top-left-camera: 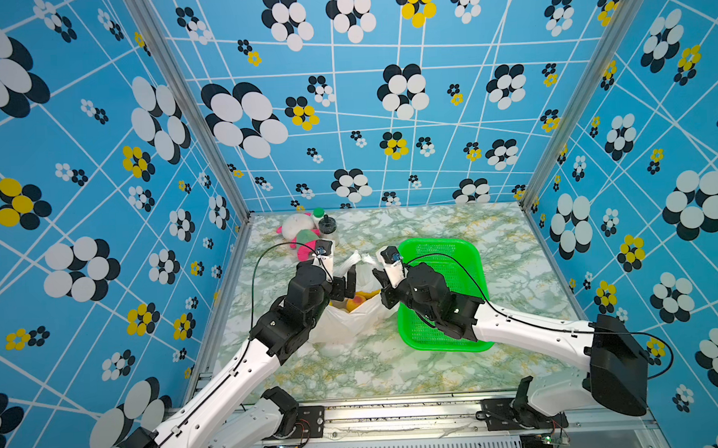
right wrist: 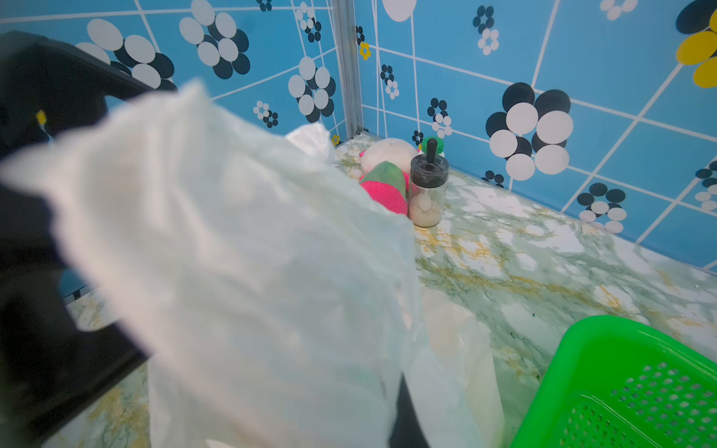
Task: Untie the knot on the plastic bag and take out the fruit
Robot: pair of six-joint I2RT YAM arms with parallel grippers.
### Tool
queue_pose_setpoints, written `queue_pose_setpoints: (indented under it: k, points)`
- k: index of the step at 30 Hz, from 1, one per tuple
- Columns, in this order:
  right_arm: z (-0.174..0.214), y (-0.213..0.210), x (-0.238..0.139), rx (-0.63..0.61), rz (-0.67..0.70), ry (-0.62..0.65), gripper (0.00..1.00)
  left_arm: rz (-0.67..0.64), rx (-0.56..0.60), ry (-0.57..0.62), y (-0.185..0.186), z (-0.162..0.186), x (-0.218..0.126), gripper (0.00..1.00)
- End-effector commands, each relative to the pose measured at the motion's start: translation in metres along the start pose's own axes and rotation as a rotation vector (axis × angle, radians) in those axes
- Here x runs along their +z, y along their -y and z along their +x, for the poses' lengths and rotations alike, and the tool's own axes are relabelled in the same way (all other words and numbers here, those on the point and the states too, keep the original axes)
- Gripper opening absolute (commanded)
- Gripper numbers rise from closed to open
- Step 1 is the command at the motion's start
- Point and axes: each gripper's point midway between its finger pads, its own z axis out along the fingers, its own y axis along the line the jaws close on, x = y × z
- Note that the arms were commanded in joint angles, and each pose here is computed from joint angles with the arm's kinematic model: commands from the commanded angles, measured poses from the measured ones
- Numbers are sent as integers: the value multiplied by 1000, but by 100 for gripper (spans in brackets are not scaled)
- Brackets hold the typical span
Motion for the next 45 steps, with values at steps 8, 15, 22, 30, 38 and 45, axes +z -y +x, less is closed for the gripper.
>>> queue_pose_setpoints:
  k: [8,15,22,30,38,45]
  points:
    - [-25,2,8,37,39,40,44,-43,-44,64,-14,-22,-9,0]
    - [-50,12,26,49,100,45,43,-74,-90,107,-31,-40,-23,0]
    - [-85,24,30,83,117,84,0,-125,-212,92,-66,-52,-22,0]
    - [-162,46,42,149,112,165,0,-114,-281,176,-96,-129,-29,0]
    - [-221,55,54,175,95,254,0,-121,-311,248,-119,-174,-45,0]
    - [-224,49,81,187,57,233,0,-153,-332,233,-125,-141,-41,0]
